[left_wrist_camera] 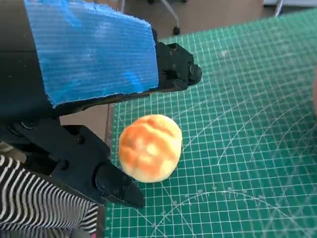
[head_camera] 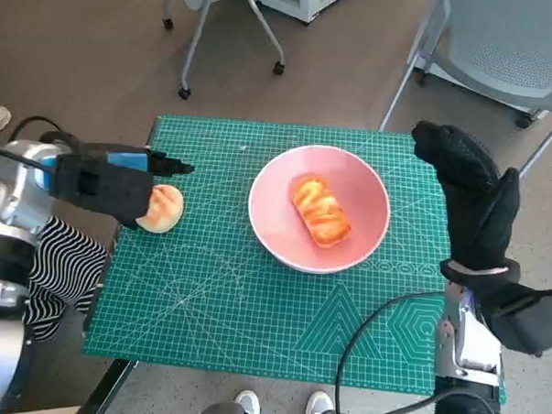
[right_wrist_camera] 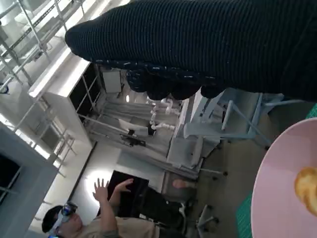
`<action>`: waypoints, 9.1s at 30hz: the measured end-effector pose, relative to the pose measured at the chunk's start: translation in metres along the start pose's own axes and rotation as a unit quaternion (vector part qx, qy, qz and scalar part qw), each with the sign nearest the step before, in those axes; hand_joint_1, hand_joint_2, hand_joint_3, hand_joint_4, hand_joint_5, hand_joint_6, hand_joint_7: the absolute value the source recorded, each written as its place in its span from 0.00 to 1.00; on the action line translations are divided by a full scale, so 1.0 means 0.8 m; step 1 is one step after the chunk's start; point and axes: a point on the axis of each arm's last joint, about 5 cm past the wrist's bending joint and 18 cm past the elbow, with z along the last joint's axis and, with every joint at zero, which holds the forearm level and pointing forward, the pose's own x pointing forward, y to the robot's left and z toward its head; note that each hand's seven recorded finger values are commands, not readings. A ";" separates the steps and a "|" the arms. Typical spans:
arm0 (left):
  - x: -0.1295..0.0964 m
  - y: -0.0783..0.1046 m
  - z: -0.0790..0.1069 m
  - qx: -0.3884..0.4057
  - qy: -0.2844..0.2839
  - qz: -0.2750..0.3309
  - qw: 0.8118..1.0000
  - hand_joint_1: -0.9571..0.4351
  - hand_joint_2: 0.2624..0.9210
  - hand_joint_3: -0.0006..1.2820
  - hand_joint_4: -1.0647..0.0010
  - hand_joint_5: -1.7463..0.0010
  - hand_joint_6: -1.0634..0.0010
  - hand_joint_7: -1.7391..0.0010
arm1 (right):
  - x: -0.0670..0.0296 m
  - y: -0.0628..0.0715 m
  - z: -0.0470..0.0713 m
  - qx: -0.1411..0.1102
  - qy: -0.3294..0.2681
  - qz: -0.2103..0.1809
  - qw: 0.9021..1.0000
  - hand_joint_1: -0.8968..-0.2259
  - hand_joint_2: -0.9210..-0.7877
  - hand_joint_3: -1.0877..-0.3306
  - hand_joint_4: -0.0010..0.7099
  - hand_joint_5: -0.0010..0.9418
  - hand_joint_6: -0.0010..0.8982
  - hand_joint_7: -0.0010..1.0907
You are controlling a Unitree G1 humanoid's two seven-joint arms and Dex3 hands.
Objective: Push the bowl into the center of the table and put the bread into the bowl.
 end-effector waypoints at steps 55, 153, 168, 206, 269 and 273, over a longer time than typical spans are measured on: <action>-0.045 0.058 0.049 0.093 -0.159 0.193 0.964 0.69 0.98 0.02 0.29 0.38 0.33 0.37 | -0.003 -0.005 0.003 -0.011 0.002 0.003 1.000 0.32 0.00 0.50 0.26 0.00 0.09 0.47; 0.029 -0.012 0.157 -0.409 -0.546 0.341 0.646 0.23 1.00 0.33 0.84 1.00 0.74 1.00 | 0.041 -0.015 0.052 -0.042 -0.049 -0.004 0.998 0.30 0.00 0.50 0.27 0.01 0.12 0.48; 0.031 -0.051 0.165 -0.478 -0.546 0.342 0.596 0.21 1.00 0.37 0.87 0.99 0.79 1.00 | 0.059 -0.008 0.049 -0.039 -0.055 0.006 0.998 0.27 0.00 0.52 0.28 0.01 0.13 0.48; 0.040 -0.056 0.140 -0.463 -0.547 0.357 0.599 0.23 1.00 0.30 0.88 1.00 0.81 1.00 | 0.051 -0.004 0.040 -0.034 -0.047 -0.004 0.998 0.26 0.00 0.52 0.28 0.01 0.11 0.48; 0.034 -0.049 0.134 -0.456 -0.571 0.318 0.604 0.27 1.00 0.24 0.89 1.00 0.82 0.99 | 0.044 0.004 0.044 -0.055 -0.041 -0.021 0.997 0.27 0.00 0.54 0.29 0.00 0.11 0.45; 0.034 -0.049 0.134 -0.455 -0.571 0.317 0.605 0.27 1.00 0.24 0.90 1.00 0.82 0.99 | 0.039 0.003 0.042 -0.056 -0.035 -0.023 0.998 0.27 0.00 0.54 0.29 0.00 0.11 0.45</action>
